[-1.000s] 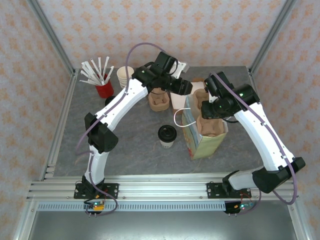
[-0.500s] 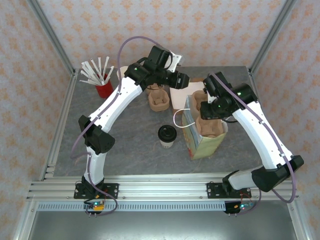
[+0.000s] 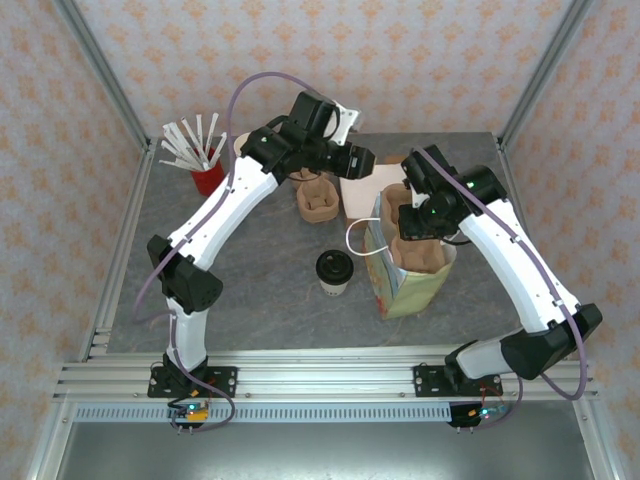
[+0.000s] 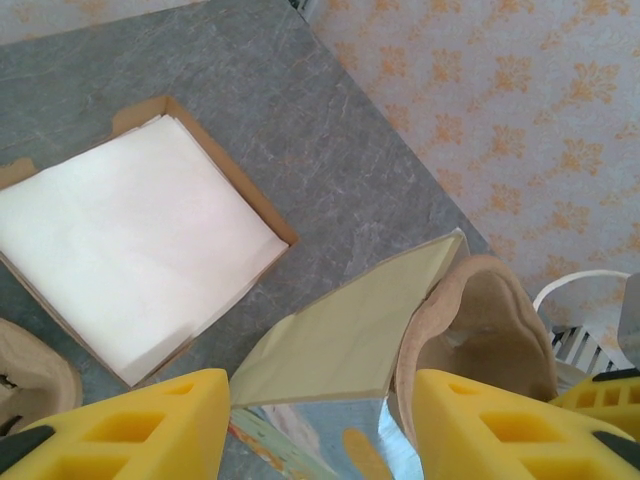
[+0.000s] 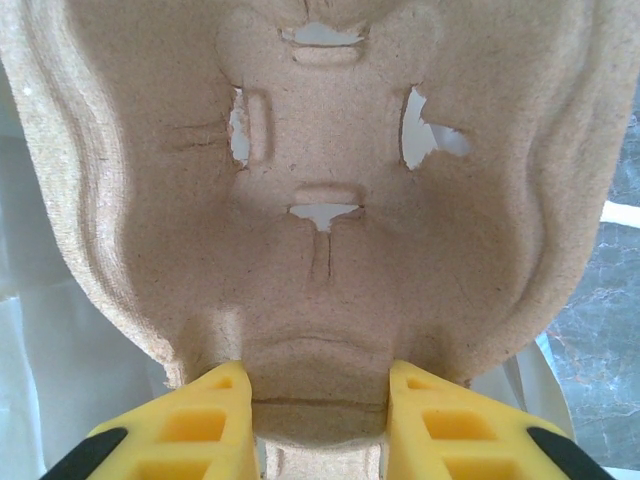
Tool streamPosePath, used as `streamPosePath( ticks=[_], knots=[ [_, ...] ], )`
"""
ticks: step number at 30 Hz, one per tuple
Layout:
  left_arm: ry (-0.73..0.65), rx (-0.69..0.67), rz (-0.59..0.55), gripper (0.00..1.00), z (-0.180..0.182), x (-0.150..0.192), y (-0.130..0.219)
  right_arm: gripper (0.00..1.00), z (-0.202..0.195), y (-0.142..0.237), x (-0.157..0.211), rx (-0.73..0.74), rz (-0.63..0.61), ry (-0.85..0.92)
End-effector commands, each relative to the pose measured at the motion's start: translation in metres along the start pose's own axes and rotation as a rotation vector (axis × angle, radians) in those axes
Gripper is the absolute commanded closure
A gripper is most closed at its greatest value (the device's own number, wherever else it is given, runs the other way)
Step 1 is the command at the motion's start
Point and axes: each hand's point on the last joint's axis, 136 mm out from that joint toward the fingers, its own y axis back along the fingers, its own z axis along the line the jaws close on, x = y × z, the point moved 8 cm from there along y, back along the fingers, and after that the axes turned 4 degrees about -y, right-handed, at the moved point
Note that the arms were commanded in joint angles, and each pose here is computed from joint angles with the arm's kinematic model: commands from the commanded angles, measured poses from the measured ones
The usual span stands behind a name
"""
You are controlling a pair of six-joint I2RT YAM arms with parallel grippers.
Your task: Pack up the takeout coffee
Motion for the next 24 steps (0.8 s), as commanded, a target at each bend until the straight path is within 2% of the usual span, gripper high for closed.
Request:
streamPosePath(
  ticks=[1,6,11,19,24],
  knots=[
    [-0.012,0.022,-0.019,0.48,-0.005,0.001,0.01,0.71,-0.005,0.0,0.007,0.049,0.048,0.001],
    [-0.035,0.106,0.022,0.48,-0.015,0.013,0.009,0.71,-0.002,0.011,0.007,-0.019,0.001,-0.004],
    [-0.046,0.138,0.061,0.48,-0.022,0.021,-0.002,0.71,-0.002,0.011,0.008,-0.02,0.005,-0.005],
    [-0.047,0.123,0.113,0.48,-0.018,0.028,-0.026,0.71,-0.002,0.016,0.009,-0.033,-0.002,-0.018],
    [-0.033,0.1,0.138,0.53,-0.012,0.028,-0.037,0.71,-0.004,0.015,0.01,-0.017,0.001,-0.017]
  ],
)
